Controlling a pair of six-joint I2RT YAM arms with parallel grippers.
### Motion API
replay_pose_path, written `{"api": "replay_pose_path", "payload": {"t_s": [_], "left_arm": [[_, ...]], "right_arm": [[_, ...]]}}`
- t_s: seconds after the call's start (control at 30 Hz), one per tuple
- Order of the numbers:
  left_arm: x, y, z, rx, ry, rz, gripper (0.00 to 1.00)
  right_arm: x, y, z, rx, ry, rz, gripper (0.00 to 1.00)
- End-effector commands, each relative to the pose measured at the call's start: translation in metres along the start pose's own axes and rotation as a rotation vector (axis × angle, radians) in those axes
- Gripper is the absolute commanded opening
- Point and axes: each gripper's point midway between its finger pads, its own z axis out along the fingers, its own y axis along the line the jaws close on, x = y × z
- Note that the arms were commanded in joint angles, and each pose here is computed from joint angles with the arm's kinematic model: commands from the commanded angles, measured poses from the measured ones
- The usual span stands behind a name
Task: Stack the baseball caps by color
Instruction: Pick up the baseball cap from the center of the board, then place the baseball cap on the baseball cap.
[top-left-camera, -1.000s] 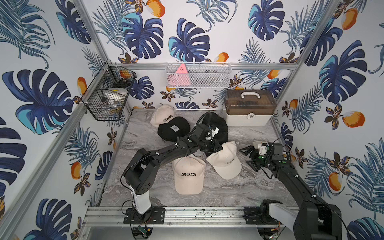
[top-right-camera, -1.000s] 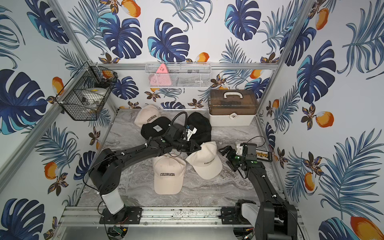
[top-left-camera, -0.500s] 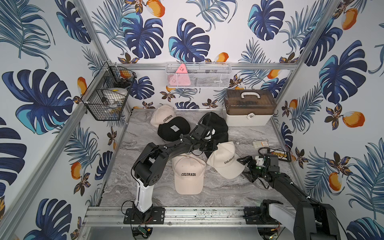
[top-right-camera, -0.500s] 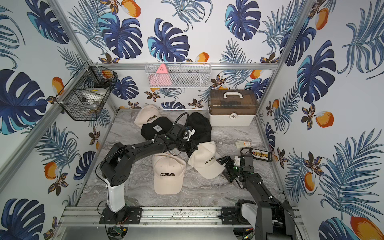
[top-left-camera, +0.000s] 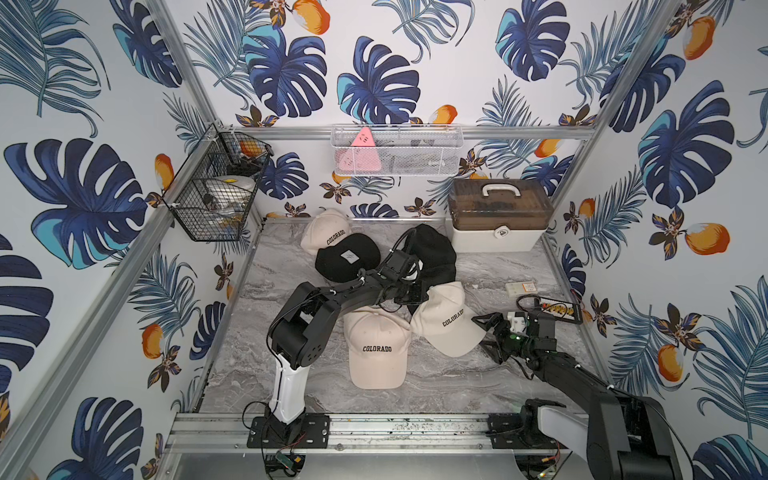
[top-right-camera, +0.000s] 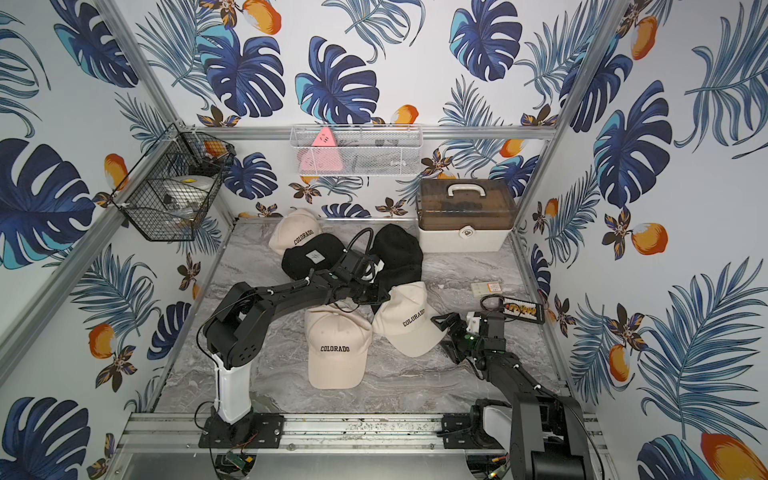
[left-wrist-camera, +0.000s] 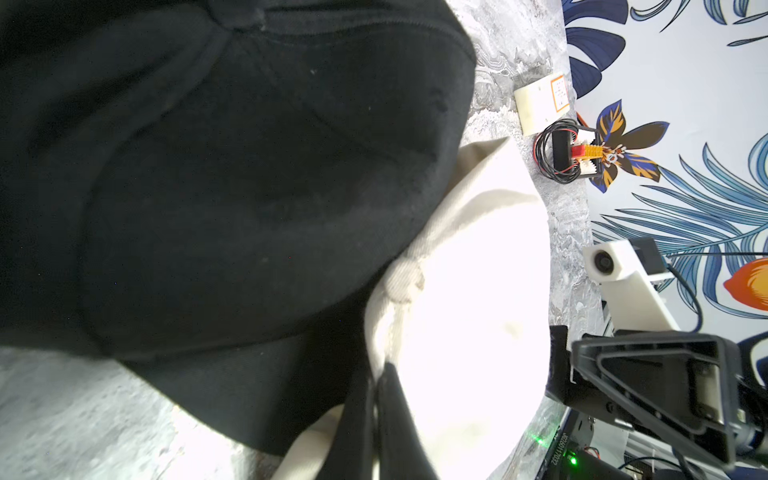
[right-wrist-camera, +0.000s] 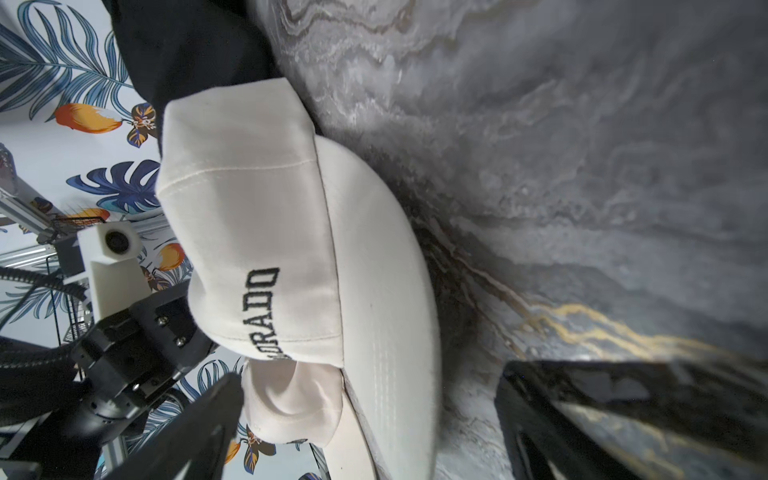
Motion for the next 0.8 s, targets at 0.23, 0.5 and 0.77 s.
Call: {"api": "replay_pose_path", "payload": {"t_s": [0.23, 0.5, 0.77], "left_arm": [[-0.01, -0.016, -0.013, 0.029, -0.01, 0.052, 0.0], [-0.022, -0.033, -0.026, 0.052, -0.03, 0.086, 0.0], [-0.051, -0.07, -0.075, 0.068, -0.126, 0.14, 0.0]], "right_arm": [[-0.013, 0.0, 0.003, 0.011, -0.054, 0.018, 0.33], [-0.008, 0.033, -0.006, -0.095, -0.012, 0.005, 0.0], [0.004, 0.067, -0.051, -0.189, -0.105, -0.012, 0.0]]}}
